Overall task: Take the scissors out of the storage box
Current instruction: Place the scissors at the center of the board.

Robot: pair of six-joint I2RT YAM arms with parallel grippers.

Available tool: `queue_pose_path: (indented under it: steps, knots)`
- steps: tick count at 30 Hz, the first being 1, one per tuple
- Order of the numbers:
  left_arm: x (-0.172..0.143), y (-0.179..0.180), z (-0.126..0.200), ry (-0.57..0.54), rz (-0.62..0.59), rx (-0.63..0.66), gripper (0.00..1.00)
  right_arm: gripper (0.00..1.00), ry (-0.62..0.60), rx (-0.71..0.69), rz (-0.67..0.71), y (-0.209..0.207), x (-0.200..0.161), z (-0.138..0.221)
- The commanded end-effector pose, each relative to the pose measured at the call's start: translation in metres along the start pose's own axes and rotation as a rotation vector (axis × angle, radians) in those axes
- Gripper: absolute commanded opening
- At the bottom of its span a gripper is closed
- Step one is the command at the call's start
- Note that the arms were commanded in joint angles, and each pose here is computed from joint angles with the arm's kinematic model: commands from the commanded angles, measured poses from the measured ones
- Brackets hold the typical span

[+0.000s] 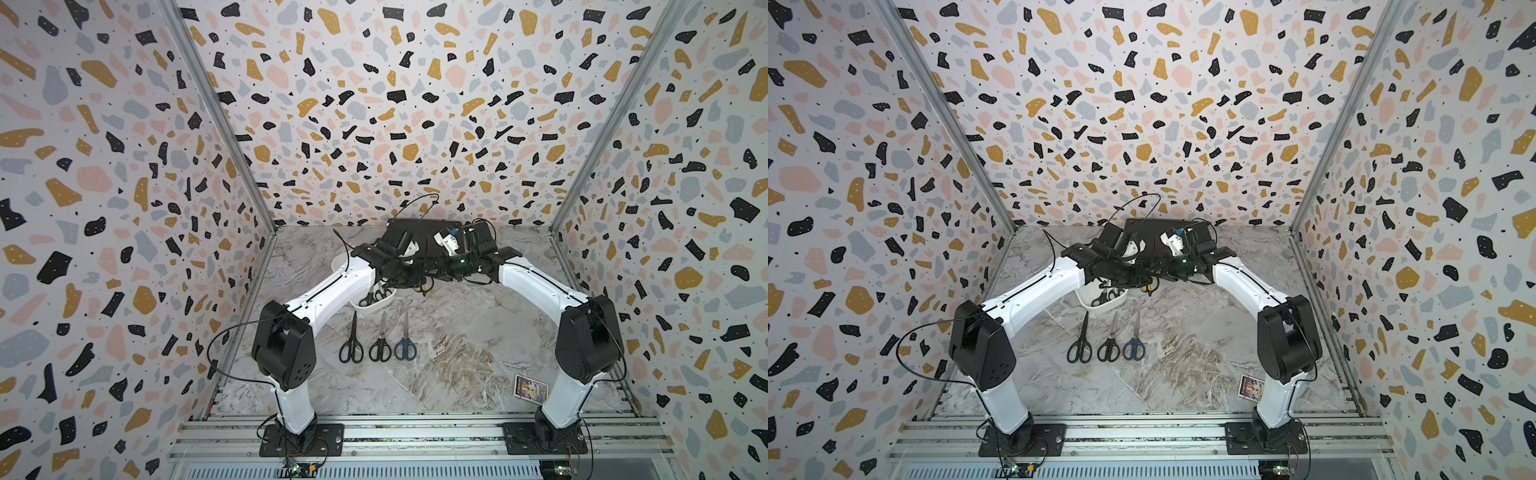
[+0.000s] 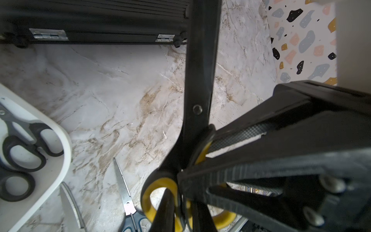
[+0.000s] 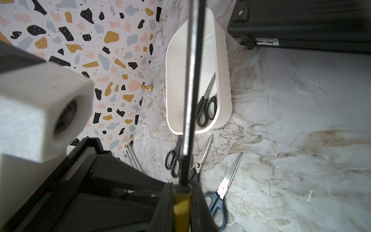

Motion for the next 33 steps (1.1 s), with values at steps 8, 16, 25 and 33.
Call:
queue_pose_path:
  steps: [8, 16, 25, 33]
  knots:
    - [-0.022, -0.003, 0.030, 0.053, -0.111, 0.028, 1.00, 0.00, 0.095, -0.183, -0.046, -0.052, -0.024, 0.006]
    - [-0.023, 0.038, 0.056, 0.047, -0.115, 0.224, 1.00, 0.00, 0.249, -0.161, -0.110, -0.071, -0.086, 0.000]
    - [-0.007, 0.075, 0.066, 0.023, -0.044, 0.324, 1.00, 0.00, 0.258, -0.093, -0.243, -0.083, -0.124, -0.029]
    - [-0.011, 0.085, 0.066, 0.018, 0.001, 0.345, 1.00, 0.00, 0.245, -0.148, -0.242, -0.097, -0.132, -0.044]
Point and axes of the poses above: each gripper's point midway between its finger pads, its own z axis back along the fingers, its own y axis along the line the jaws close on, x = y × z, the point moved 3 cm from there along z, back along the fingers, and after that the axes turned 4 degrees about -z, right-handed, at the moved point
